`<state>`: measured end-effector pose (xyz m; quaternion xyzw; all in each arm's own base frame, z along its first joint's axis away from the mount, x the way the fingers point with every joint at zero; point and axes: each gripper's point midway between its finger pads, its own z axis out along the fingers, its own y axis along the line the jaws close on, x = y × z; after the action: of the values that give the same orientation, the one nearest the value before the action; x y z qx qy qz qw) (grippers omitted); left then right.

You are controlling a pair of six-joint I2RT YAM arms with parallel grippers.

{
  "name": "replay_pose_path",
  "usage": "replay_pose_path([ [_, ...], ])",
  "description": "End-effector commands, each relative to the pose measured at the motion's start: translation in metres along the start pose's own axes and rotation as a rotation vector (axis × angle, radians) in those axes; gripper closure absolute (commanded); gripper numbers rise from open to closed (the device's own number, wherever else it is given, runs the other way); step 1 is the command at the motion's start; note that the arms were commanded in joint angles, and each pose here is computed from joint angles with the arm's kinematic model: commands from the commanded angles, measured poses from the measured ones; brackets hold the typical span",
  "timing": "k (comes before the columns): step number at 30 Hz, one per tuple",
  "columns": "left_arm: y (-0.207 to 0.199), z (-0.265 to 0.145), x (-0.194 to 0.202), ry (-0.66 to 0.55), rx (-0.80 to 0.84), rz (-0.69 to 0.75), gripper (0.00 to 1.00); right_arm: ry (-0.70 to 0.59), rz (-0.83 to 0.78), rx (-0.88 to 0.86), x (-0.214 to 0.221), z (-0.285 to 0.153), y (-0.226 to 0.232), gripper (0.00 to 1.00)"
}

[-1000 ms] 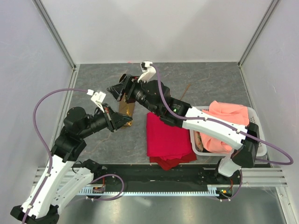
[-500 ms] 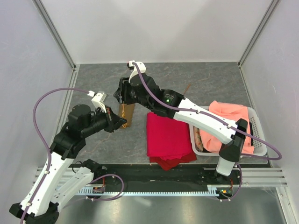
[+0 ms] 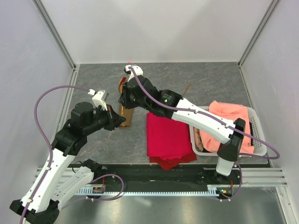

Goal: Fold the napkin into a case and place the utensils inside
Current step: Pass from the left arm to the right, then insert the spoon into the folded napkin.

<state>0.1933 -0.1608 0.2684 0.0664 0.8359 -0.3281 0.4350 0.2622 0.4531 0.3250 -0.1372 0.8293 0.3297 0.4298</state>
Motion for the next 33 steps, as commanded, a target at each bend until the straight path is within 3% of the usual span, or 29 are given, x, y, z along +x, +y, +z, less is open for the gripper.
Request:
replay_pose_path([
  [1,-0.003,-0.006,-0.026,-0.089,-0.013,0.058,0.98,-0.001,-0.009,-0.013,-0.005,0.0,0.006,0.87],
  [3,0.006,-0.002,-0.027,-0.093,-0.062,0.025,0.94,-0.001,-0.004,-0.01,-0.004,0.004,0.006,1.0],
  [5,0.015,0.002,-0.026,-0.095,-0.11,-0.005,0.81,-0.013,0.006,0.008,-0.008,0.007,0.003,1.0],
  [6,0.025,0.002,-0.031,-0.124,-0.171,-0.049,0.65,-0.022,0.011,0.038,-0.009,0.013,-0.004,1.0],
  [9,0.049,0.004,-0.033,-0.189,-0.297,-0.16,0.52,-0.062,0.028,0.12,-0.018,0.027,-0.027,1.0],
  [13,0.071,0.015,-0.025,-0.228,-0.372,-0.255,0.6,-0.111,0.04,0.22,-0.034,0.057,-0.067,1.0],
  [15,0.081,0.026,-0.019,-0.215,-0.397,-0.296,0.81,-0.124,0.029,0.276,-0.032,0.08,-0.086,1.0],
  [17,0.088,0.035,-0.015,-0.201,-0.401,-0.334,0.94,-0.135,0.033,0.316,-0.036,0.105,-0.106,1.0],
  [25,0.136,0.084,0.008,-0.135,-0.367,-0.509,0.98,-0.204,0.02,0.356,-0.043,0.17,-0.145,1.0],
  [33,0.148,0.114,0.03,-0.064,-0.309,-0.514,0.98,-0.254,0.004,0.323,-0.03,0.225,-0.157,1.0],
])
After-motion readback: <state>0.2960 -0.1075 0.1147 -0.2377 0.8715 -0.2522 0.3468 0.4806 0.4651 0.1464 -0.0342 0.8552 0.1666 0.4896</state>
